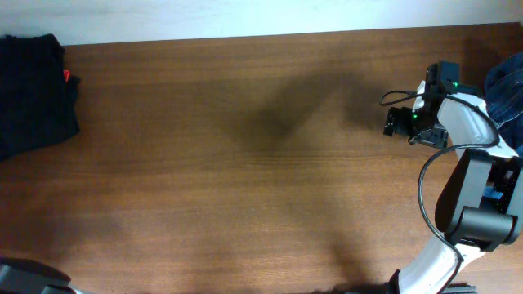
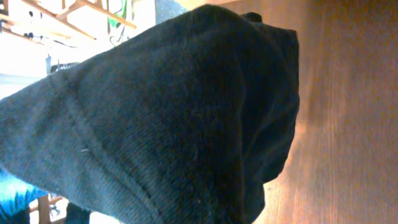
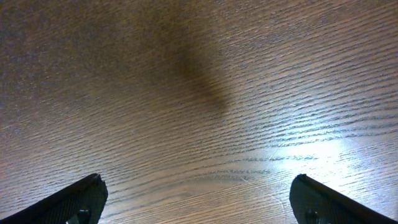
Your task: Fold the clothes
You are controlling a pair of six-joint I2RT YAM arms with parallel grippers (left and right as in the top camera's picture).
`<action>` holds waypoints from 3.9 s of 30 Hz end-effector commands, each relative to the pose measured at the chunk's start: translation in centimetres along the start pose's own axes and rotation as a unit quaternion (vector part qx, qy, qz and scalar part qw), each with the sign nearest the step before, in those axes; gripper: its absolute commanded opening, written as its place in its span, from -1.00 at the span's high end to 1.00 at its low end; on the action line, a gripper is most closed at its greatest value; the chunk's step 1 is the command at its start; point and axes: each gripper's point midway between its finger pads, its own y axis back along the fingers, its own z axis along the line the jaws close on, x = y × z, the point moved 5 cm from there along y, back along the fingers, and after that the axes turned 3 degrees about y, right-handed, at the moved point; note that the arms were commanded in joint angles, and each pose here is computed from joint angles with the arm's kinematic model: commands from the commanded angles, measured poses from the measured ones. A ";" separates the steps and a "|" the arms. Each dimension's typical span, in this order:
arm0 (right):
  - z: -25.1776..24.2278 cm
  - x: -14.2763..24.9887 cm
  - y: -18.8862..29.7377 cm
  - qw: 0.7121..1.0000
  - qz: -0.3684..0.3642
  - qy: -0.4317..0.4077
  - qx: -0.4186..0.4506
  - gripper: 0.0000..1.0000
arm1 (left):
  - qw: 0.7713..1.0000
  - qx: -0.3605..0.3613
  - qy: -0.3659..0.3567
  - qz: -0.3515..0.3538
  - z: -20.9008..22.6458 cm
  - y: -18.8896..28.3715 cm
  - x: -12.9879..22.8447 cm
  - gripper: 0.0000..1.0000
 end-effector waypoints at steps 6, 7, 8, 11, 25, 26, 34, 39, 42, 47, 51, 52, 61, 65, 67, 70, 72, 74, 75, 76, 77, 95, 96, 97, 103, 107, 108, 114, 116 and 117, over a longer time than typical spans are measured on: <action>0.0 -0.6 1.0 1.000 -0.016 -0.005 -0.003 -0.97 | 0.999 -0.023 0.004 0.024 0.0 -4.1 0.5 1.00; 0.0 -0.6 1.0 1.000 -0.016 -0.005 -0.003 -0.97 | 1.000 -0.021 0.003 0.022 -0.4 -4.5 0.5 1.00; -0.1 -0.6 1.0 1.000 -0.016 -0.005 -0.003 -0.97 | 1.000 -0.014 0.000 0.021 -0.9 -4.7 0.5 1.00; -0.1 -0.6 1.0 1.000 -0.016 -0.005 -0.003 -0.97 | 1.000 0.005 -0.003 0.007 -2.3 -4.9 0.2 1.00; 0.0 -0.6 1.0 1.000 -0.016 -0.005 -0.003 -0.97 | 0.995 0.104 0.007 -0.007 -8.4 -8.0 0.9 0.96; 0.0 -0.6 1.0 1.000 -0.016 -0.005 -0.003 -0.97 | 0.994 0.107 0.006 -0.013 -8.7 -7.7 0.8 0.96; -0.1 -0.6 1.0 1.000 -0.016 -0.005 -0.003 -0.97 | 0.978 0.162 -0.099 -0.088 -11.6 -2.4 -0.8 1.00; -0.1 -0.6 1.0 1.000 -0.016 -0.005 -0.003 -0.97 | 0.936 0.250 -0.183 -0.166 -14.5 4.3 -1.9 1.00; -0.1 -0.6 1.0 1.000 -0.016 -0.005 -0.003 -0.97 | 0.905 0.303 -0.200 -0.222 -16.1 8.5 -2.5 1.00; -0.1 -0.6 1.0 1.000 -0.016 -0.005 -0.003 -0.97 | 0.850 0.349 -0.233 -0.320 -18.3 14.6 -2.9 1.00; -0.1 -0.6 1.0 1.000 -0.016 -0.006 -0.003 -0.97 | 0.760 0.355 -0.330 -0.433 -20.9 19.6 -2.1 1.00; 0.0 -0.6 1.0 1.000 -0.016 -0.005 -0.003 -0.97 | 0.740 0.352 -0.350 -0.454 -21.3 20.5 -1.8 1.00; -0.1 -0.6 1.0 1.000 -0.016 -0.005 -0.003 -0.97 | 0.707 0.363 -0.333 -0.508 -22.8 24.0 -1.1 0.83; -0.1 -0.6 1.0 1.000 -0.016 -0.006 -0.003 -0.97 | 0.775 0.374 -0.255 -0.442 -22.2 22.1 -1.1 0.99; -0.1 -0.6 1.0 1.000 -0.016 -0.005 -0.003 -0.97 | 0.796 0.378 -0.239 -0.409 -22.1 21.2 -0.5 0.99; 0.0 -0.6 1.0 1.000 -0.016 -0.005 -0.003 -0.97 | 0.822 0.384 -0.219 -0.360 -21.8 20.0 0.5 0.99; -0.1 -0.6 1.0 1.000 -0.016 -0.005 -0.003 -0.97 | 0.833 0.386 -0.215 -0.333 -21.4 19.5 1.3 0.99; -0.1 -0.6 1.0 1.000 -0.016 -0.006 -0.003 -0.97 | 0.833 0.387 -0.239 -0.316 -21.1 19.3 2.4 0.99; -0.1 -0.6 1.0 1.000 -0.016 -0.005 -0.003 -0.97 | 0.823 0.399 -0.260 -0.311 -21.2 19.5 3.0 1.00; -0.1 -0.6 1.0 1.000 -0.016 -0.005 -0.003 -0.97 | 0.804 0.419 -0.287 -0.309 -21.5 20.1 3.8 1.00; -0.1 -0.6 1.0 1.000 -0.016 -0.005 -0.003 -0.97 | 0.783 0.441 -0.313 -0.308 -21.9 20.7 4.6 0.99; -0.1 -0.6 1.0 1.000 -0.016 -0.005 -0.003 -0.98 | 0.510 0.620 -0.517 -0.297 -25.7 34.5 27.4 1.00; 0.0 -0.6 1.0 1.000 -0.016 -0.005 -0.003 -0.97 | 0.507 0.631 -0.514 -0.283 -25.6 35.0 28.8 1.00; -0.1 -0.6 1.0 1.000 -0.016 -0.006 -0.003 -0.97 | 0.506 0.643 -0.510 -0.265 -25.4 35.6 30.4 1.00; -0.1 -0.6 1.0 1.000 -0.016 -0.005 -0.003 -0.97 | 0.519 0.671 -0.507 -0.150 -25.6 36.6 39.2 0.99; -0.1 -0.6 1.0 1.000 -0.016 -0.006 -0.003 -0.97 | 0.536 0.657 -0.522 -0.090 -27.0 35.2 44.5 1.00; -0.1 -0.6 1.0 1.000 -0.016 -0.005 -0.003 -0.97 | 0.538 0.651 -0.530 -0.081 -27.5 34.7 45.7 0.99; -0.1 -0.6 1.0 1.000 -0.016 -0.006 -0.003 -0.97 | 0.522 0.622 -0.584 -0.005 -30.0 31.2 51.0 0.99; -0.1 -0.6 1.0 1.000 -0.016 -0.006 -0.003 -0.97 | 0.540 0.605 -0.585 0.010 -30.9 29.8 51.2 0.99; -0.1 -0.6 1.0 1.000 -0.016 -0.005 -0.003 -0.97 | 0.550 0.595 -0.586 0.013 -31.3 29.1 51.1 0.99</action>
